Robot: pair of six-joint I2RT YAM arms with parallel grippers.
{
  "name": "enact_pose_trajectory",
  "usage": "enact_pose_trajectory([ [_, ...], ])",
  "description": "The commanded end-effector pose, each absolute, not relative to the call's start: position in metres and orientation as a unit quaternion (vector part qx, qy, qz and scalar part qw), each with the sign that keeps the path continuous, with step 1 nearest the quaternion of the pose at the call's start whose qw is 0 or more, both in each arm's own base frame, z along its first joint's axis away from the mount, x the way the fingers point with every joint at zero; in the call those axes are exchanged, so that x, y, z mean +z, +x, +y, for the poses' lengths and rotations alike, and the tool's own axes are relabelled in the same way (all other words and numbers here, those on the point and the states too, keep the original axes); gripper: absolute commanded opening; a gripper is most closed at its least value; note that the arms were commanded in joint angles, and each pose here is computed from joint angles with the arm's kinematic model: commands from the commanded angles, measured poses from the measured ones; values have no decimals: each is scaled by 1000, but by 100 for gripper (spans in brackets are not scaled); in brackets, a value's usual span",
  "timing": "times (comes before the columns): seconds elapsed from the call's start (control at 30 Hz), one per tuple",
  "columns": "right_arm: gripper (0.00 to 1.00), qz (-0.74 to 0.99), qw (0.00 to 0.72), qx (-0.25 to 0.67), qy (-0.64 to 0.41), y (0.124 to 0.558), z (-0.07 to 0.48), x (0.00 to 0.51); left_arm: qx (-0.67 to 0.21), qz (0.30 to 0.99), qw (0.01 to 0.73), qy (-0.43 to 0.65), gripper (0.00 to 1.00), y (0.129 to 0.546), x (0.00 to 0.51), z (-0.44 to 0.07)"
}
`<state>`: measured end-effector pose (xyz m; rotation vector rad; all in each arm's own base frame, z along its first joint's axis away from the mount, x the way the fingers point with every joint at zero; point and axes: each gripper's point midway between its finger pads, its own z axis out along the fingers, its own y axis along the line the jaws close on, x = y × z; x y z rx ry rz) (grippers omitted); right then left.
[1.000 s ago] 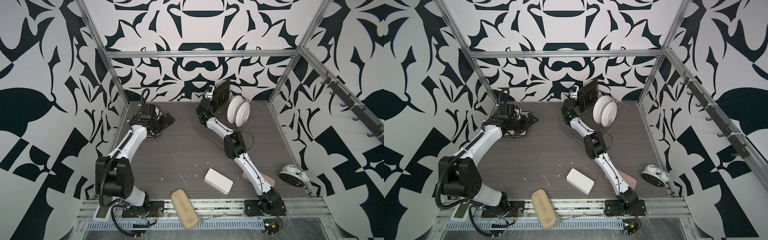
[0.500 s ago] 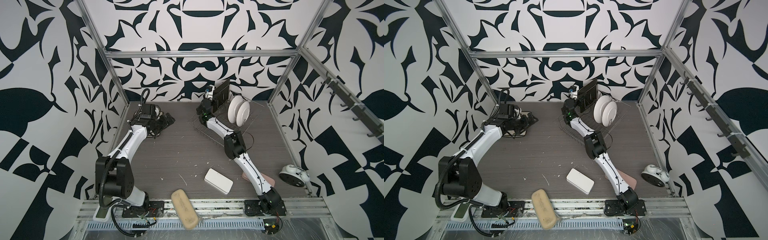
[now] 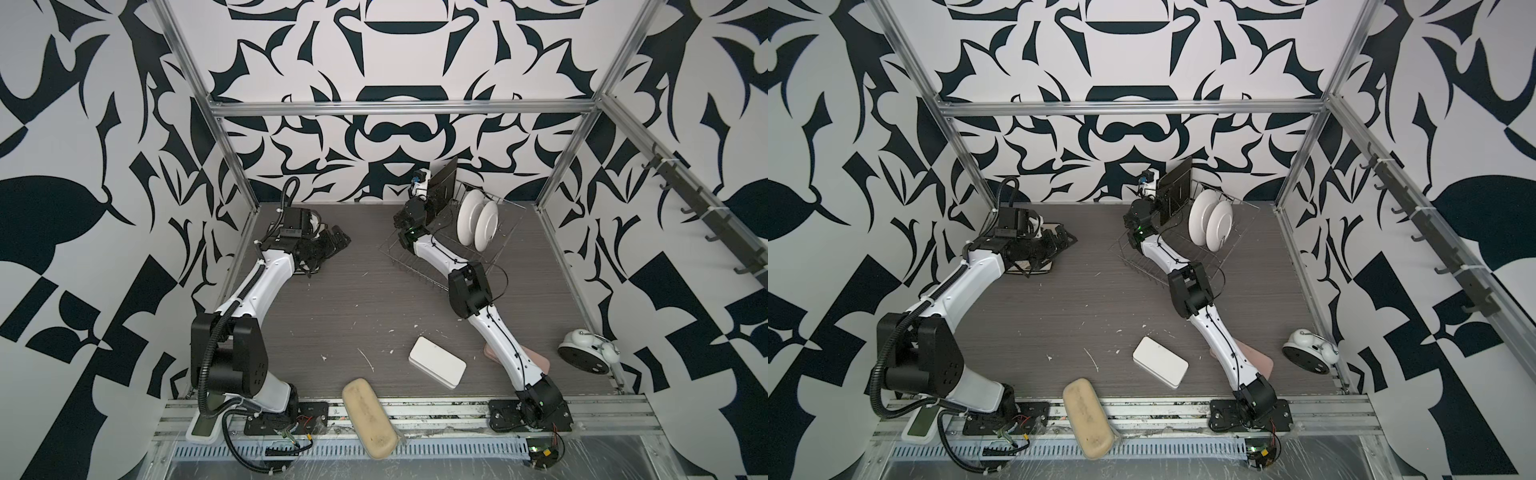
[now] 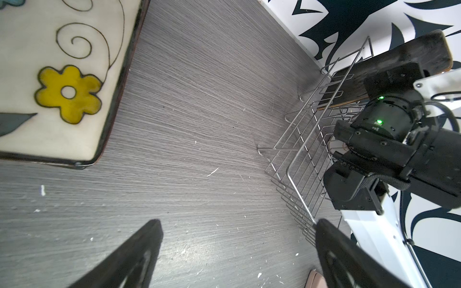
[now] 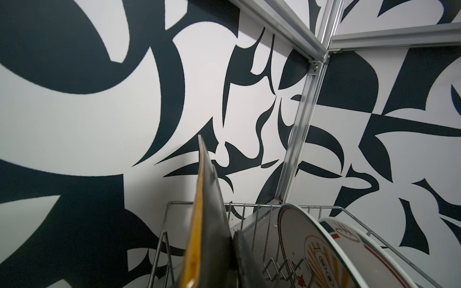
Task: Unload the plates from the dish rack
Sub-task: 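Lift the dark square plate up out of the rack with the right gripper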
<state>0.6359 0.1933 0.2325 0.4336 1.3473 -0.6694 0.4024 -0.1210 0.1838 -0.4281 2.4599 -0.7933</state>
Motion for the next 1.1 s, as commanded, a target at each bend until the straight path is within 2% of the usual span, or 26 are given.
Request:
enact_pose_trajectory([
  [0.0, 0, 525, 795, -203, 226, 615, 202, 332, -296, 905, 264, -153, 99, 404, 193, -120],
  [0.47, 0, 466, 832, -196, 229, 584, 198, 393, -296, 905, 262, -154, 99, 404, 191, -121],
  [1.07, 0, 413, 861, -186, 233, 550, 198, 446, -300, 904, 265, -152, 99, 402, 195, -122],
])
